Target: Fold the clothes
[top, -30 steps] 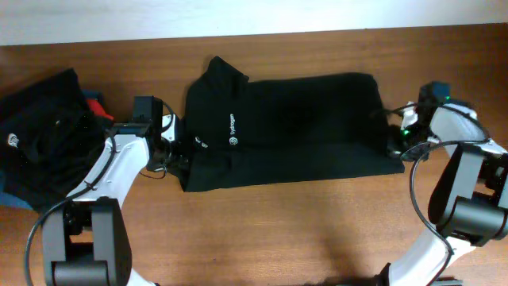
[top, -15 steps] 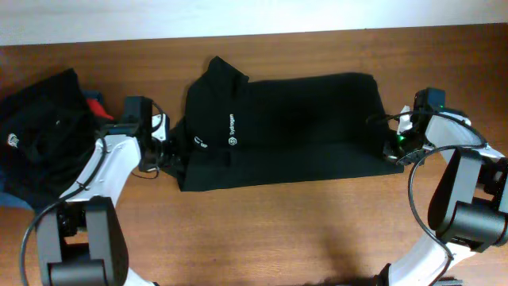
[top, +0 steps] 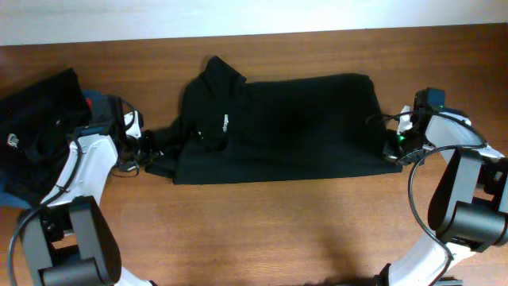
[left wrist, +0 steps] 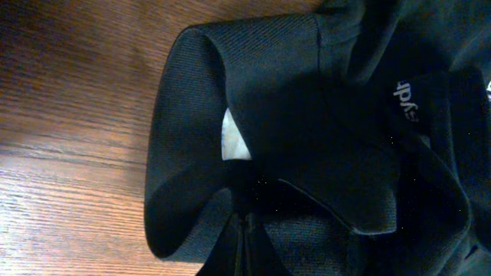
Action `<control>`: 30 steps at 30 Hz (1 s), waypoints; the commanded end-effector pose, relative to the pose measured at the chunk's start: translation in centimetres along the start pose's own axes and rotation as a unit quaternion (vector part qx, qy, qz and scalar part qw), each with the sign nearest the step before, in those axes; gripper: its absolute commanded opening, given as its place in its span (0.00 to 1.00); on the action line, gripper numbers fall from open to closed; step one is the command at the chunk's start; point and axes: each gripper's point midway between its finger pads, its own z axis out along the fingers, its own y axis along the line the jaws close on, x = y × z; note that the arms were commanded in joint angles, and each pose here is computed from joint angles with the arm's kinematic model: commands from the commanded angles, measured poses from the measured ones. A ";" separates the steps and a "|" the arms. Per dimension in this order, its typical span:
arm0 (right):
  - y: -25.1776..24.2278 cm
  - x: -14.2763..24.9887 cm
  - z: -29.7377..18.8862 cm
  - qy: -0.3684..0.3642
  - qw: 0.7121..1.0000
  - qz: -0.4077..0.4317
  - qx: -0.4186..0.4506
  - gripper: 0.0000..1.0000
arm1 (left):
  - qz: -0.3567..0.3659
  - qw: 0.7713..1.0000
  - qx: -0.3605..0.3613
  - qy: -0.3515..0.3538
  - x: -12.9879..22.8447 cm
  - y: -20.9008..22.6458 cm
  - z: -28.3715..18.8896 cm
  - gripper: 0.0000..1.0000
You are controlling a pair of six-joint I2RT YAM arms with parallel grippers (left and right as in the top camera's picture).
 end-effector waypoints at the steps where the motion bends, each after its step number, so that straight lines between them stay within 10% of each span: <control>1: 0.0 2.4 2.3 0.045 0.999 0.000 0.000 0.12 | -0.022 0.999 -0.023 -0.008 -0.9 2.5 -0.6 0.00; 12: 0.0 2.5 2.3 0.047 0.999 0.001 0.000 0.12 | -0.054 0.997 -0.056 -0.008 -0.9 5.7 -1.2 0.01; 17: 0.0 2.5 2.3 0.047 0.999 0.001 0.000 0.13 | -0.053 0.998 -0.037 -0.010 -1.0 5.0 -1.1 0.32; 23: 0.0 2.5 2.3 0.047 0.999 0.001 0.000 0.13 | -0.049 0.999 -0.001 -0.017 -1.5 3.8 -1.1 0.34; 30: 0.0 2.5 2.3 0.046 0.999 0.001 -0.003 0.12 | 0.081 0.994 0.075 -0.022 -1.5 -2.6 -0.5 0.32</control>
